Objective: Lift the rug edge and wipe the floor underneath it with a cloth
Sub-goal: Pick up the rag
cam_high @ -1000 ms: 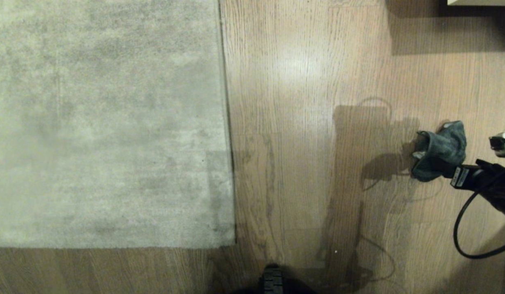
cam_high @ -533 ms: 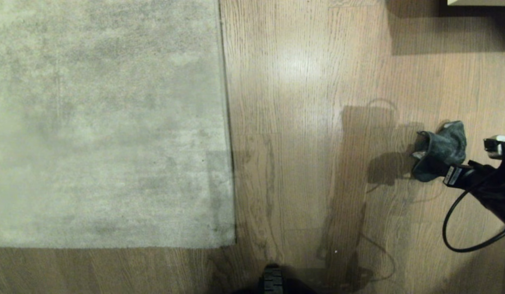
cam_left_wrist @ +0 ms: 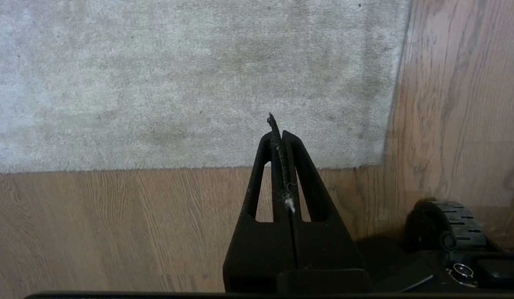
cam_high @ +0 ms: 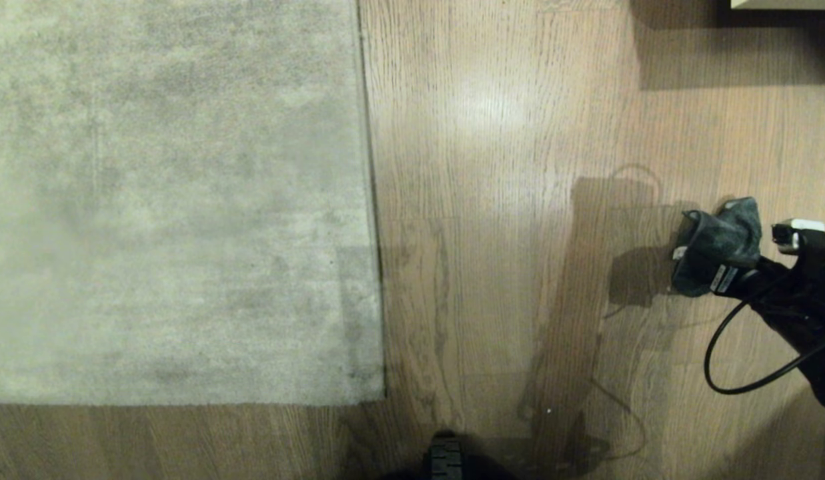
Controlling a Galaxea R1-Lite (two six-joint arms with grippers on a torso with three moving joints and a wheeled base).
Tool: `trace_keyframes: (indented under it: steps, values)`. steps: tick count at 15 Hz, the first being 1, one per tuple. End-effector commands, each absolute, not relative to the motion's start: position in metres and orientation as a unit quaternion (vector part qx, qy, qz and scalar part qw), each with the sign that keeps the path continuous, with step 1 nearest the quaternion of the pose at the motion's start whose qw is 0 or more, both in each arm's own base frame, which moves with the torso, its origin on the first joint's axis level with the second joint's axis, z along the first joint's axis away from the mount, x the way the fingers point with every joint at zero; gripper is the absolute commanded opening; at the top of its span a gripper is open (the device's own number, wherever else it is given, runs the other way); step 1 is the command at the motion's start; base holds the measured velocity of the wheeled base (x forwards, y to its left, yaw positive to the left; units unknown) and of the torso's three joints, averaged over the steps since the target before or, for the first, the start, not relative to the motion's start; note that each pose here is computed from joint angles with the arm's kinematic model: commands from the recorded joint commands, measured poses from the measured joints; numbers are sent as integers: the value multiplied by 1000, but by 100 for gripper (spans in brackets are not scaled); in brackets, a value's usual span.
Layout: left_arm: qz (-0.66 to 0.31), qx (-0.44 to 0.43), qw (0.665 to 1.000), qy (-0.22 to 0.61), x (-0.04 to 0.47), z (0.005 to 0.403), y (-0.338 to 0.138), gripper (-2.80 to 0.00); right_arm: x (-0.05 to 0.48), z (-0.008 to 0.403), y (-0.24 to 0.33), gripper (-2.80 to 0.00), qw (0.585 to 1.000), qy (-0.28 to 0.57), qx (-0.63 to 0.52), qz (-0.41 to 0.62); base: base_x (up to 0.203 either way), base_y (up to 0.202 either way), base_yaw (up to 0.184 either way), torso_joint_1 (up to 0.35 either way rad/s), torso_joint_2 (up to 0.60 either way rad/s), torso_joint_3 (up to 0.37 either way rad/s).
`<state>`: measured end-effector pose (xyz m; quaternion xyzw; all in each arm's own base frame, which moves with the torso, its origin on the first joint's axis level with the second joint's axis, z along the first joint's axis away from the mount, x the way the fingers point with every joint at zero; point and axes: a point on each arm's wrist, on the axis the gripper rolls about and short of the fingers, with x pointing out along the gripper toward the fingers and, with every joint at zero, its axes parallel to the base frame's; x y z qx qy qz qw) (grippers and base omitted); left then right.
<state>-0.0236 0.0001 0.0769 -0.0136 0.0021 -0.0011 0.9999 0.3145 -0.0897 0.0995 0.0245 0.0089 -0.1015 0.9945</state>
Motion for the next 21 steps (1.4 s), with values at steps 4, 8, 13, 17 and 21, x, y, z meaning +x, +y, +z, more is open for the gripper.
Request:
trace_keyframes:
  steps: [4, 8, 13, 17, 21]
  values:
    - [-1, -13, 1000, 3, -23, 77, 0, -280, 316, 106, -90, 0, 995, -10, 21, -98, 0, 0, 0, 0, 0, 0]
    - [-1, -14, 1000, 3, -23, 77, 0, -280, 308, 121, -87, 0, 996, -30, 14, -86, 0, 0, 0, 0, 0, 0]
    - [-1, -13, 1000, 3, -24, 77, 0, -280, 297, 124, -84, 0, 996, -26, 15, -86, 0, 0, 0, 0, 0, 0]
    - [-1, -14, 1000, 3, -23, 77, 0, -280, 305, 115, -87, 0, 996, -17, 15, -87, 0, 0, 0, 0, 0, 0]
    - [-1, -13, 1000, 3, -24, 77, 0, -280, 322, 108, -91, 0, 996, -18, 15, -87, 0, 0, 0, 0, 0, 0]
